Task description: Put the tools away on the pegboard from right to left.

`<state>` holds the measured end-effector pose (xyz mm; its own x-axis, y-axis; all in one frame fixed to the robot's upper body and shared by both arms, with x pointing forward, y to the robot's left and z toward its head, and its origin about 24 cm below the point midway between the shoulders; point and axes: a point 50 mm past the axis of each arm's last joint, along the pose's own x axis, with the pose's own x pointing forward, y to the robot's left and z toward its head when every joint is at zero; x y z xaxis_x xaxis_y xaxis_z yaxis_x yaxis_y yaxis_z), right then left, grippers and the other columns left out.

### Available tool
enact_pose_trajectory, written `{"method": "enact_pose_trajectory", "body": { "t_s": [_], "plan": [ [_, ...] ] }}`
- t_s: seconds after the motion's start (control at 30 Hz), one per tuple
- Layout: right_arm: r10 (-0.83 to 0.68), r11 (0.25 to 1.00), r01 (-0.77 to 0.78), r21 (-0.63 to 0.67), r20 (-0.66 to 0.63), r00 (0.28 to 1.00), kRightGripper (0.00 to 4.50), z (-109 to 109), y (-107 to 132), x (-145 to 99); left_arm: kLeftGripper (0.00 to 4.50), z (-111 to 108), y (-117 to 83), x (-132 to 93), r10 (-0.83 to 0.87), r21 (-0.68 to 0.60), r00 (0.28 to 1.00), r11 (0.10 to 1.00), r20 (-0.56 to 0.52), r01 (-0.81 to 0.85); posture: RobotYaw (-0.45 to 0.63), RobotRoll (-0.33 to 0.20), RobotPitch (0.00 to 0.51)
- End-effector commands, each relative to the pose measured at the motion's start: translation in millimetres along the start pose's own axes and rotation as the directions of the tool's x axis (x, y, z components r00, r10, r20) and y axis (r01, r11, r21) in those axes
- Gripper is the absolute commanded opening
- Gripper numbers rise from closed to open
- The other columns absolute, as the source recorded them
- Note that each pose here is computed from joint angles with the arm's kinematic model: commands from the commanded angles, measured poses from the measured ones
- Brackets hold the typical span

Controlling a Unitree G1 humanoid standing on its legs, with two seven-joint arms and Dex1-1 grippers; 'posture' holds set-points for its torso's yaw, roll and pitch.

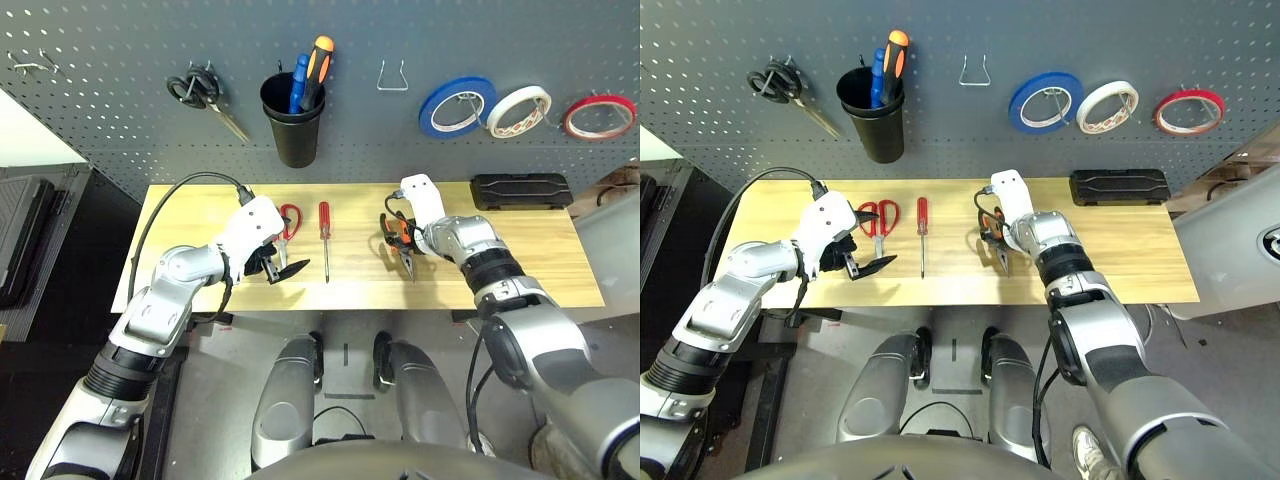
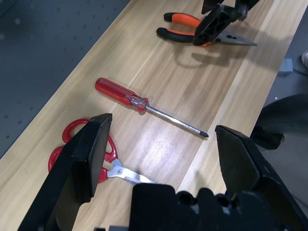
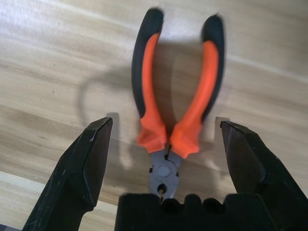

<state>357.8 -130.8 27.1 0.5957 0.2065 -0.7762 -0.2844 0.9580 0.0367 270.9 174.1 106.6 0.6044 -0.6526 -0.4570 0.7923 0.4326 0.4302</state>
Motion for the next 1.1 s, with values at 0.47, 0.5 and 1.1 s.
{"method": "enact_pose_trajectory", "body": {
  "t_s": [0.47,0.5,1.1],
  "plan": [
    [-0.042,0.999,0.041,-0.008,-0.04,0.998,2.41,-20,1,13,4.5,-6,-5,5,-0.014,0.016,0.998,1.0,-0.055,0.015,0.25,0.0,0.285],
    [-0.048,0.999,0.048,-0.011,-0.033,0.998,2.11,-20,0,13,4.5,-6,-5,5,-0.014,0.016,0.998,1.0,-0.054,0.015,0.25,0.0,0.284],
    [0.072,0.984,-0.033,-0.174,0.225,0.972,2.09,-7,-6,-15,4.5,18,-7,-7,-0.004,-0.007,0.97,1.0,0.244,0.006,0.24,0.0,0.265]
  ]
}}
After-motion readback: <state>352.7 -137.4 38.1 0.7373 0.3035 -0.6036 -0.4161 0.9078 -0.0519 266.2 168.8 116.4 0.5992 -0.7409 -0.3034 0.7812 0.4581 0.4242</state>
